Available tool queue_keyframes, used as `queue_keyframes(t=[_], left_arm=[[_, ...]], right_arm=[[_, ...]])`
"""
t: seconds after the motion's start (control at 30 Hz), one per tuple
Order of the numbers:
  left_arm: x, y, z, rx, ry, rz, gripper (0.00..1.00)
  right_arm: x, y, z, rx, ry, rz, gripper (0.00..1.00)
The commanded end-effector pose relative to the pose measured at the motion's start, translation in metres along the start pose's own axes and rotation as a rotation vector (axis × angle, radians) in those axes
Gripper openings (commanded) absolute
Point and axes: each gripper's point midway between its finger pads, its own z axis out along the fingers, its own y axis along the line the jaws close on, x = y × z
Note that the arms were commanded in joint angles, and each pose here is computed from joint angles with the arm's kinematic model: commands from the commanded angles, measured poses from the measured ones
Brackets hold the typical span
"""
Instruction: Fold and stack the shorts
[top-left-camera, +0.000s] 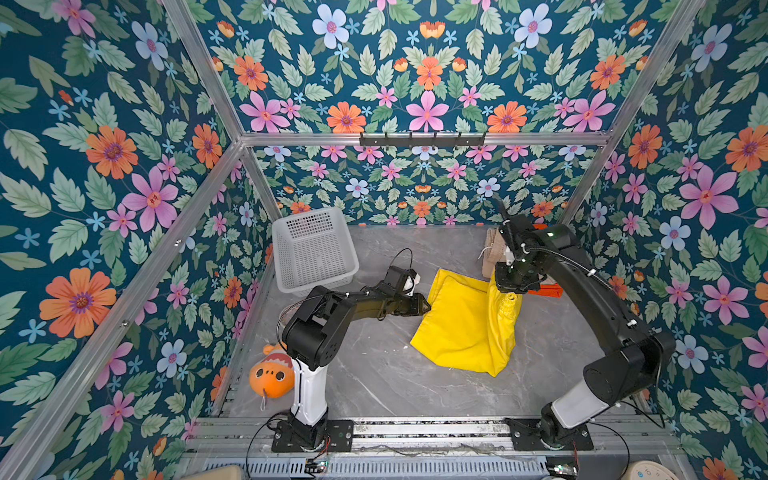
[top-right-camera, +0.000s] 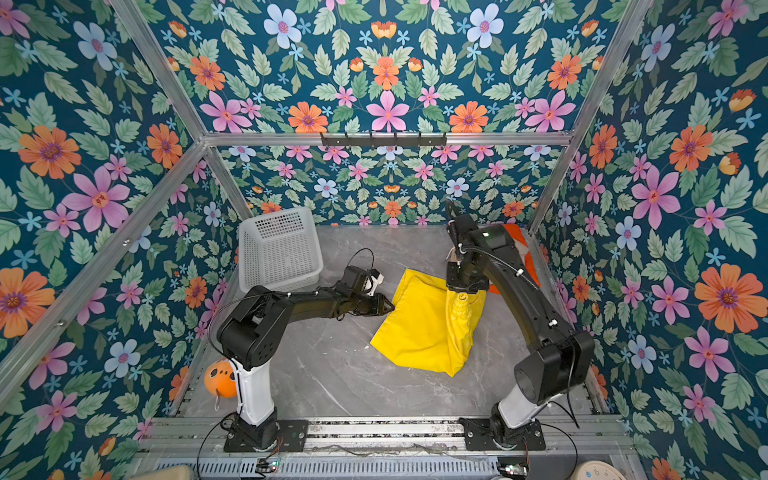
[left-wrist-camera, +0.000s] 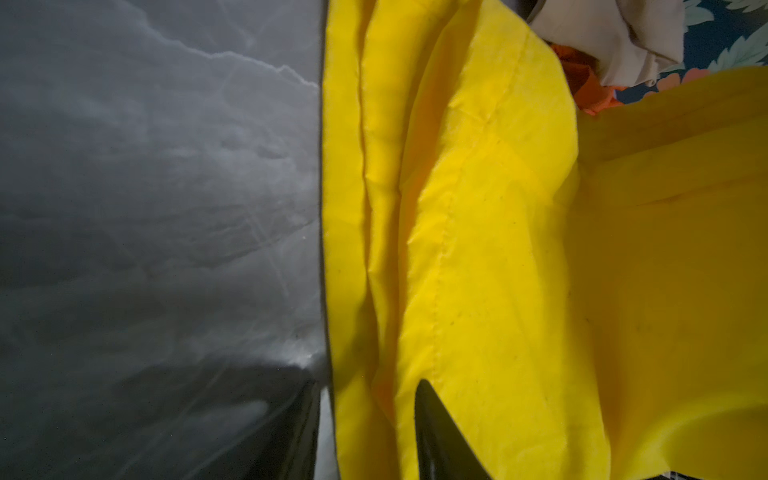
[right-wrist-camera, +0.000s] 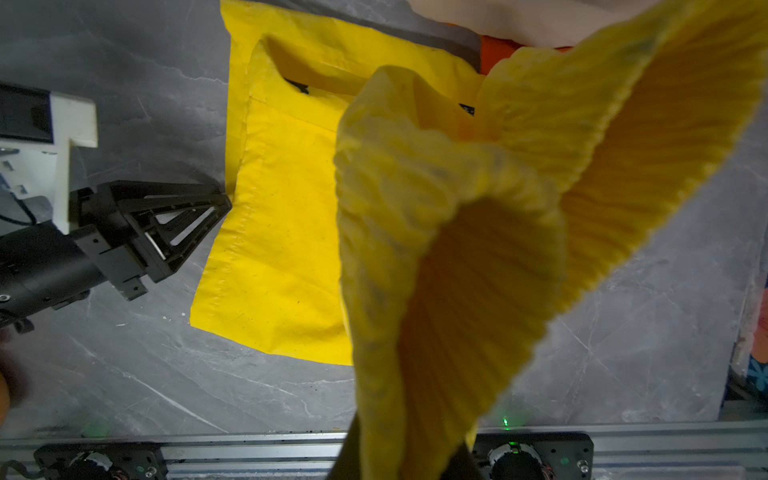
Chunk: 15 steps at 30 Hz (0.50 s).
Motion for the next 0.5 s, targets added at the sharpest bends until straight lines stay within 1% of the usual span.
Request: queue_keyframes(t=[0.0, 0.07, 0.2, 0.37, 0.47], left_arm=[[0.011, 0.009, 0.005, -0.021, 0.029, -0.046, 0.32], [0.012, 0.01, 0.006, -0.021, 0.028, -0.047, 0.28], [0.011, 0.011, 0.007, -0.018, 0.026, -0.048, 0.25], [0.01, 0.011, 0.006, -0.023, 0.023, -0.044, 0.24], [0.01, 0.012, 0.006, -0.028, 0.019, -0.042, 0.24]], right_arm=[[0.0, 0.013, 0.015, 0.068, 0.037, -0.014, 0.12], [0.001, 0.032, 0.026, 0.064, 0.058, -0.047, 0.12], [0.001, 0.074, 0.052, 0.015, 0.111, -0.09, 0.13], [0.005, 0.118, 0.082, -0.066, 0.163, -0.114, 0.15], [0.01, 0.134, 0.099, -0.087, 0.196, -0.121, 0.18]])
